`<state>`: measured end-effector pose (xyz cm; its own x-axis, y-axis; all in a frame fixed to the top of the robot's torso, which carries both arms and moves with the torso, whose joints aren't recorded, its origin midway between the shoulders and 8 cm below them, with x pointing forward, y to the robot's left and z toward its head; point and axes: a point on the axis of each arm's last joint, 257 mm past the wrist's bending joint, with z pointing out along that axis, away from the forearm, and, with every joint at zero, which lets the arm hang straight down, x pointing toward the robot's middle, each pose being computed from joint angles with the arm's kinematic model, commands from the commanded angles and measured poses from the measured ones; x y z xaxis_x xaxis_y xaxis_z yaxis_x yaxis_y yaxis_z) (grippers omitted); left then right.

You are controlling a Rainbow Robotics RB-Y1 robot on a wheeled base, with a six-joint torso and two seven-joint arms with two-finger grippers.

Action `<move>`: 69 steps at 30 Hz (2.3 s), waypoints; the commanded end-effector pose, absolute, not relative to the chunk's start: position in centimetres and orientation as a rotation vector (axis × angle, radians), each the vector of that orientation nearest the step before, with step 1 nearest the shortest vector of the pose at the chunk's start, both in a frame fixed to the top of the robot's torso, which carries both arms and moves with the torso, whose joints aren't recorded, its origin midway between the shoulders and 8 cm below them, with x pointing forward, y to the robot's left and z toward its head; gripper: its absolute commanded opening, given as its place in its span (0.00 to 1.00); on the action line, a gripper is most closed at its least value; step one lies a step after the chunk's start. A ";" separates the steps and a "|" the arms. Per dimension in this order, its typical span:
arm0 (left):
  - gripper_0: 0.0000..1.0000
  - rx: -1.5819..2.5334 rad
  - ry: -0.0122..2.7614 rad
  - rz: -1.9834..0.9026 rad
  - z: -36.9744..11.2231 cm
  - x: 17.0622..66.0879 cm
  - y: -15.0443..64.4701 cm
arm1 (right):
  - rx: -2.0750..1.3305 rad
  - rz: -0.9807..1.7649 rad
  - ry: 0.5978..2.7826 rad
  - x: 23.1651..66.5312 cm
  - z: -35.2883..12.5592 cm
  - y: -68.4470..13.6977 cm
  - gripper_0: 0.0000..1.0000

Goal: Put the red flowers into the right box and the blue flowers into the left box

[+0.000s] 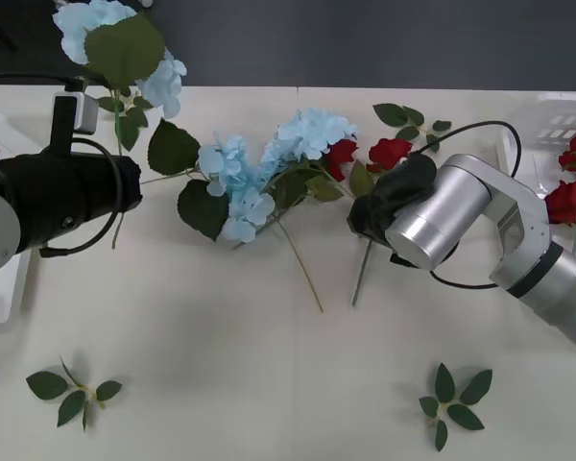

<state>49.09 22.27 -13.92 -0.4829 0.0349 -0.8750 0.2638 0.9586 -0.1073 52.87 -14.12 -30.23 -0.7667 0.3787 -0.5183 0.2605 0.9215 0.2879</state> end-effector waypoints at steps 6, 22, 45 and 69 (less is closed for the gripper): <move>0.00 0.131 2.092 -0.095 -11.9 43.6 27.1 | 0.438 0.283 2.440 54.5 -28.3 -14.2 0.62; 0.00 -0.370 2.136 0.126 -10.9 37.0 42.4 | 0.423 0.296 2.473 54.3 -29.3 -14.4 0.62; 0.00 -0.529 2.275 0.243 -14.9 41.9 57.4 | 0.366 0.304 2.497 54.6 -31.1 -14.2 0.62; 0.00 -0.259 2.364 0.352 -20.5 46.2 60.4 | 0.317 0.282 2.518 54.5 -31.5 -14.7 0.00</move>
